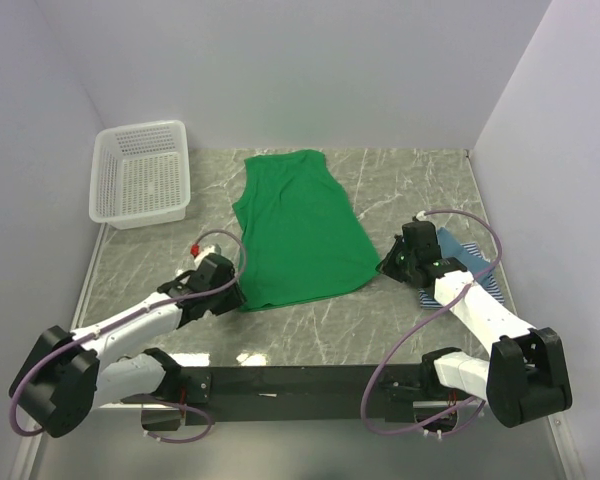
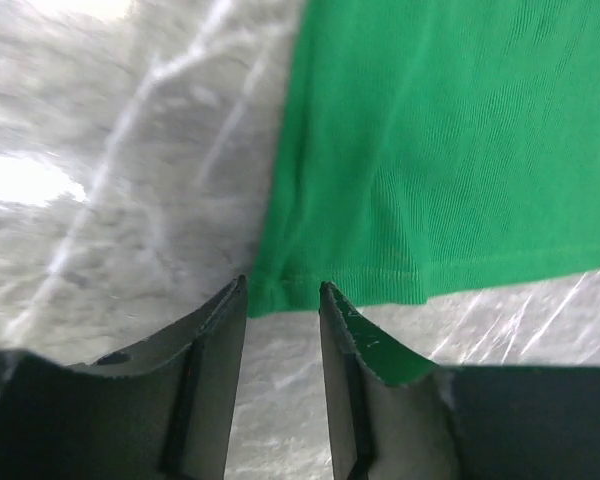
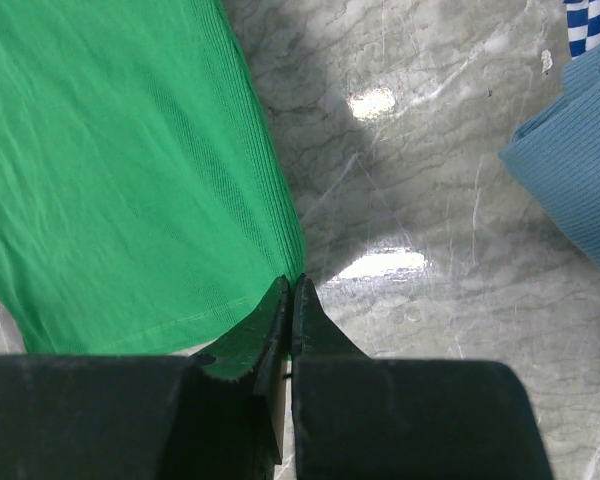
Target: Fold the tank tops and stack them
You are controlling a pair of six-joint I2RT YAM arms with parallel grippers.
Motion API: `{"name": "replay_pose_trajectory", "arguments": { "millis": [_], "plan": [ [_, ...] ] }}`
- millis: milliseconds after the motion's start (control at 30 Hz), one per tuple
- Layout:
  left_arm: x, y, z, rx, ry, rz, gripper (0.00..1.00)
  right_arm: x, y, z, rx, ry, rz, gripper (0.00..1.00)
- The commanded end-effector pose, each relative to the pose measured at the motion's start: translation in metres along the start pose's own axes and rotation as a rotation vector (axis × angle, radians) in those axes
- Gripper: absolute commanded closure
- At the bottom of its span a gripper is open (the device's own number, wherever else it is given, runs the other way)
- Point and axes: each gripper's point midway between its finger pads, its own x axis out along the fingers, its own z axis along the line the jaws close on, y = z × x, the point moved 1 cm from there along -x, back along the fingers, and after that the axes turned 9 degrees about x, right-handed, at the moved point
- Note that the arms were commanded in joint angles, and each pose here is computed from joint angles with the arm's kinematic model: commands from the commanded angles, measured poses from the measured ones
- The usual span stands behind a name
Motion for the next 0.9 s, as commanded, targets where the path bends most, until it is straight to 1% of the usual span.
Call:
{"name": "replay_pose_trajectory", "arguments": {
  "millis": [0, 67, 167, 267, 333, 367, 433, 467, 533, 567, 600, 633, 700, 733, 767, 800, 833, 867],
  "plan": [
    [0.003, -0.001, -0.010, 0.042, 0.010, -0.022, 0.60, -0.001, -0.002, 0.002, -0.009, -0.019, -0.013, 1.00],
    [0.007, 0.005, -0.003, 0.043, -0.038, 0.003, 0.64, 0.000, -0.002, 0.002, -0.009, -0.018, -0.012, 1.00],
    [0.008, 0.005, 0.005, 0.036, -0.105, -0.007, 0.67, -0.001, -0.002, 0.001, -0.010, -0.015, -0.016, 1.00],
    [0.009, 0.007, 0.007, 0.044, -0.120, -0.015, 0.68, -0.001, -0.002, 0.000, -0.010, -0.016, -0.019, 1.00],
    [0.012, 0.008, 0.006, 0.048, -0.115, -0.011, 0.71, 0.001, 0.000, -0.001, -0.010, -0.013, -0.014, 1.00],
    [0.013, 0.008, 0.006, 0.050, -0.115, -0.011, 0.75, 0.001, 0.000, -0.001, -0.010, -0.013, -0.012, 1.00],
    [0.017, 0.009, 0.008, 0.059, -0.130, -0.007, 0.79, 0.001, 0.001, -0.001, -0.010, -0.015, -0.009, 1.00],
    [0.018, 0.008, 0.007, 0.066, -0.129, -0.008, 0.84, 0.000, 0.000, 0.000, -0.012, -0.018, -0.012, 1.00],
    [0.018, 0.006, 0.005, 0.074, -0.125, -0.011, 0.90, -0.003, -0.002, 0.003, -0.015, -0.027, -0.017, 1.00],
    [0.015, -0.002, -0.001, 0.076, -0.117, -0.031, 0.99, -0.005, -0.003, 0.004, -0.018, -0.030, -0.017, 1.00],
    [0.012, -0.007, -0.003, 0.076, -0.121, -0.042, 0.99, -0.008, -0.002, 0.008, -0.020, -0.044, -0.009, 1.00],
    [0.003, -0.014, -0.006, 0.080, -0.112, -0.059, 0.99, -0.015, -0.008, 0.015, -0.022, -0.069, -0.025, 1.00],
    [-0.018, -0.041, -0.023, 0.064, -0.076, -0.131, 0.99, -0.026, -0.011, 0.021, -0.031, -0.090, -0.030, 1.00],
    [-0.038, -0.057, -0.032, 0.043, -0.036, -0.187, 0.99, -0.041, -0.022, 0.035, -0.036, -0.138, -0.065, 1.00],
    [-0.058, -0.074, -0.038, 0.027, -0.031, -0.229, 0.99, -0.050, -0.028, 0.040, -0.039, -0.154, -0.085, 1.00],
    [-0.083, -0.088, -0.044, 0.004, 0.012, -0.289, 1.00, -0.072, -0.038, 0.053, -0.045, -0.196, -0.124, 1.00],
    [-0.100, -0.098, -0.047, -0.012, 0.030, -0.322, 0.99, -0.086, -0.044, 0.061, -0.049, -0.225, -0.145, 1.00],
    [-0.127, -0.113, -0.054, -0.031, 0.062, -0.368, 1.00, -0.100, -0.050, 0.067, -0.056, -0.249, -0.170, 1.00]
  ]
}}
